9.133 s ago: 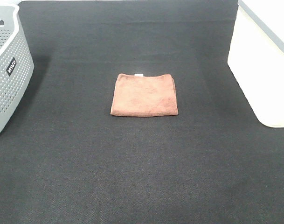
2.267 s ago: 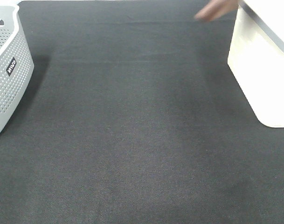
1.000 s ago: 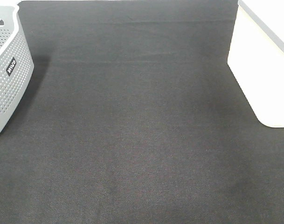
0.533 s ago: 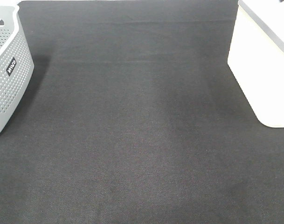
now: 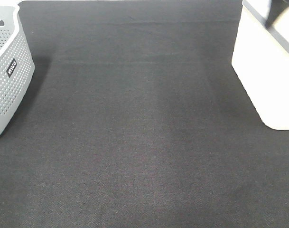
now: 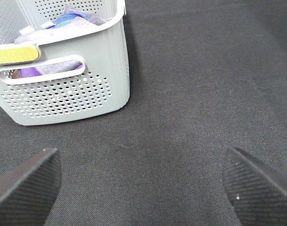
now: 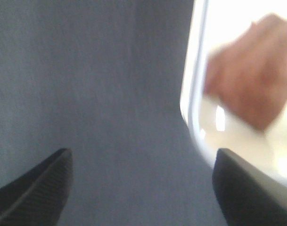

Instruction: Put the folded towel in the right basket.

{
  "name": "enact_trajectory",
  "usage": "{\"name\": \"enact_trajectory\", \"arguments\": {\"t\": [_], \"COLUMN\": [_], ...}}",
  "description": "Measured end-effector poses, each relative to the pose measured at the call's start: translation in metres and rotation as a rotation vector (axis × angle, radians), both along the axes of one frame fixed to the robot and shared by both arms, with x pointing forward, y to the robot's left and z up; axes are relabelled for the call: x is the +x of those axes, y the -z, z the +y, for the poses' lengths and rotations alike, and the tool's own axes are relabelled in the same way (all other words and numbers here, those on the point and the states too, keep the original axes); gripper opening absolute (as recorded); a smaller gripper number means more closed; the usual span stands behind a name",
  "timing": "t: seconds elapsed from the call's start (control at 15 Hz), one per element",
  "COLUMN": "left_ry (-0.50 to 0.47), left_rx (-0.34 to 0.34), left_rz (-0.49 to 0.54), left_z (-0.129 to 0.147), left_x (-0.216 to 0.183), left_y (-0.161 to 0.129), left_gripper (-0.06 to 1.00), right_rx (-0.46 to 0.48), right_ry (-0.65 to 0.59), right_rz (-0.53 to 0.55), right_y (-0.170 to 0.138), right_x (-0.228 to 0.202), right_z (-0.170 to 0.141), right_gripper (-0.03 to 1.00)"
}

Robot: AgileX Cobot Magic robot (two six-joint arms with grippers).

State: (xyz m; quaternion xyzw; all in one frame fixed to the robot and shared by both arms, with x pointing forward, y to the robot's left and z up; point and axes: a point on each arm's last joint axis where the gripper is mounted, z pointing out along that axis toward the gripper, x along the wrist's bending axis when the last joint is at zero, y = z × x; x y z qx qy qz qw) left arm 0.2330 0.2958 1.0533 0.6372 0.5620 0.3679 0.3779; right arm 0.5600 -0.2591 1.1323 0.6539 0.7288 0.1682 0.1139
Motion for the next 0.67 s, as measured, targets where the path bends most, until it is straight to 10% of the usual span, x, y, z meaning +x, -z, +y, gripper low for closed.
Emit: {"name": "enact_trajectory", "arguments": {"t": [0.67], "left_ry": [0.0], "left_rx": [0.0], "left_rz": [0.0], "left_z": [0.0], "left_x": [0.0], "left_y": [0.0], "left_gripper": [0.88], "right_rx": [-0.035], "right_ry": [0.001], "right_rz": [0.039], "right_y": [0.072], "right_x": [-0.214], "right_z": [-0.026], "right_gripper": [0.77]}}
